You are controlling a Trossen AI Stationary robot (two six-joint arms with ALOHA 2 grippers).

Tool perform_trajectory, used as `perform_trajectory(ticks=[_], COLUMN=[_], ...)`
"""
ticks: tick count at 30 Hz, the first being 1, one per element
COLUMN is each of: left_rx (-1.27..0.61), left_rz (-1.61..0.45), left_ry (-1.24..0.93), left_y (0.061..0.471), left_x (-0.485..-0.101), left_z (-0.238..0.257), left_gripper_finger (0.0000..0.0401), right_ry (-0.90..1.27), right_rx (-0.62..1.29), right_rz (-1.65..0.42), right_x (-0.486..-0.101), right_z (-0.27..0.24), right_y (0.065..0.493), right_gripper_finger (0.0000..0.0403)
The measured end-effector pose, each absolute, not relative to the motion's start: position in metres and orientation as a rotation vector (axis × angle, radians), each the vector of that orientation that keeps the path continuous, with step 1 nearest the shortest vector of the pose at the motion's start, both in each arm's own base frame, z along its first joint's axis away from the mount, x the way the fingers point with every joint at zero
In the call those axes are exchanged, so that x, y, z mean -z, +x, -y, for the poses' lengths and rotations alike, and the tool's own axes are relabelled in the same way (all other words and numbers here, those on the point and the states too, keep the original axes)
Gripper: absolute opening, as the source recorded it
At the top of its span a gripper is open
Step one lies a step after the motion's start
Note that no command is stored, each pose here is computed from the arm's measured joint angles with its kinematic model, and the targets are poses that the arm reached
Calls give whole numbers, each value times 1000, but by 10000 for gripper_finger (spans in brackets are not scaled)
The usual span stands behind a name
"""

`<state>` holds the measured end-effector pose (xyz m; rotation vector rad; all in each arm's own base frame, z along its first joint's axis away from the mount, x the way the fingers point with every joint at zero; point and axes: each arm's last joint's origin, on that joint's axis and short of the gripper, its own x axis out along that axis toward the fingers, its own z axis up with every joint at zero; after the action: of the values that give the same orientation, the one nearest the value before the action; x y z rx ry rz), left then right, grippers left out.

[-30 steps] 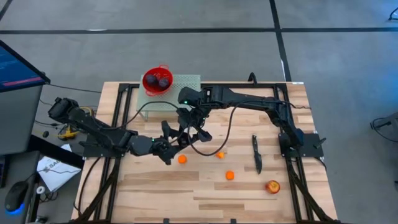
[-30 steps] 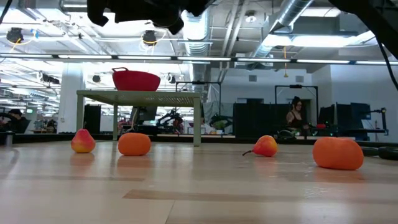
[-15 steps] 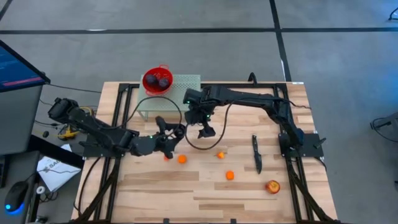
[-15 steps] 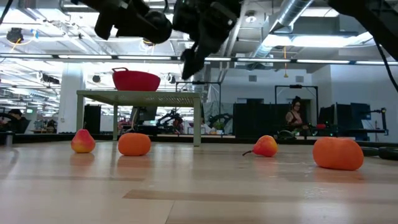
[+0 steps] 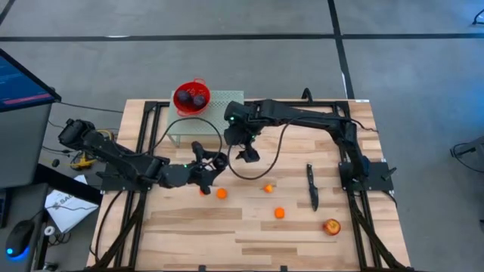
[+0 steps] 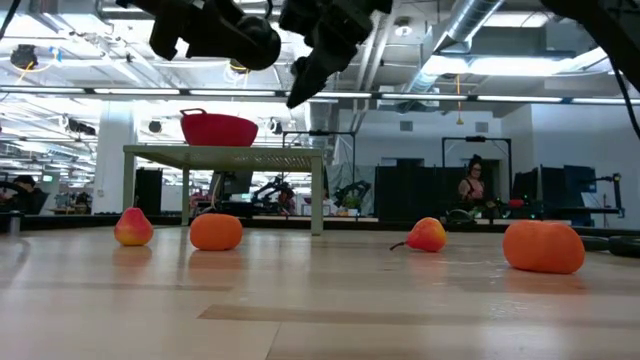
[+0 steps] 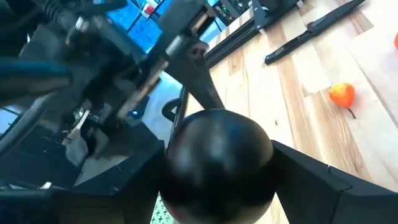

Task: Pick & Place Fruit
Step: Put the purple plum into the red strainer bowl

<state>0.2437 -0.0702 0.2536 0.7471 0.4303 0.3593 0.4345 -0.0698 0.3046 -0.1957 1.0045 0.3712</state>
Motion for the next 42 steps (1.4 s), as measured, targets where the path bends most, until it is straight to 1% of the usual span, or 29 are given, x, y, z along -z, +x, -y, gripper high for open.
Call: perform_trajectory(ticks=[3,6,9,13,15,20,24,27,30,35,38,42], left_rx=[-367,-371,-369,-372,-401,-433,-446,-452,-464,-476,-478,-499], left_rz=[-428,-418,-415,-413,-416,-371,-325,-311,-294,-277,-268,-217], left_ry=[736,729,727,725,729,706,646,602,565,521,506,452], left_y=[244,245,245,245,243,226,209,197,187,181,181,185], left_x=[-254,-255,-255,-255,-256,-265,-267,-262,-257,-249,-247,-252], left_z=[68,69,69,69,69,72,68,63,58,54,52,45], left_gripper_finger=[268,265,262,264,264,261,262,263,263,262,265,264], right_ry=[-221,-213,-184,-160,-120,-22,11,27,43,78,98,143], right_rx=[-351,-370,-381,-384,-369,-307,-258,-209,-137,-38,15,101], right_rz=[-1023,-1066,-1139,-1182,-1224,-1303,-1262,-1162,-1000,-642,-414,-171], right_x=[-311,-307,-301,-300,-299,-283,-274,-273,-276,-269,-257,-238], right_z=[66,61,57,54,56,73,77,74,74,65,58,53], right_y=[429,428,424,420,416,400,379,357,333,294,273,252], right_gripper_finger=[320,320,320,320,320,320,320,320,320,320,320,320])
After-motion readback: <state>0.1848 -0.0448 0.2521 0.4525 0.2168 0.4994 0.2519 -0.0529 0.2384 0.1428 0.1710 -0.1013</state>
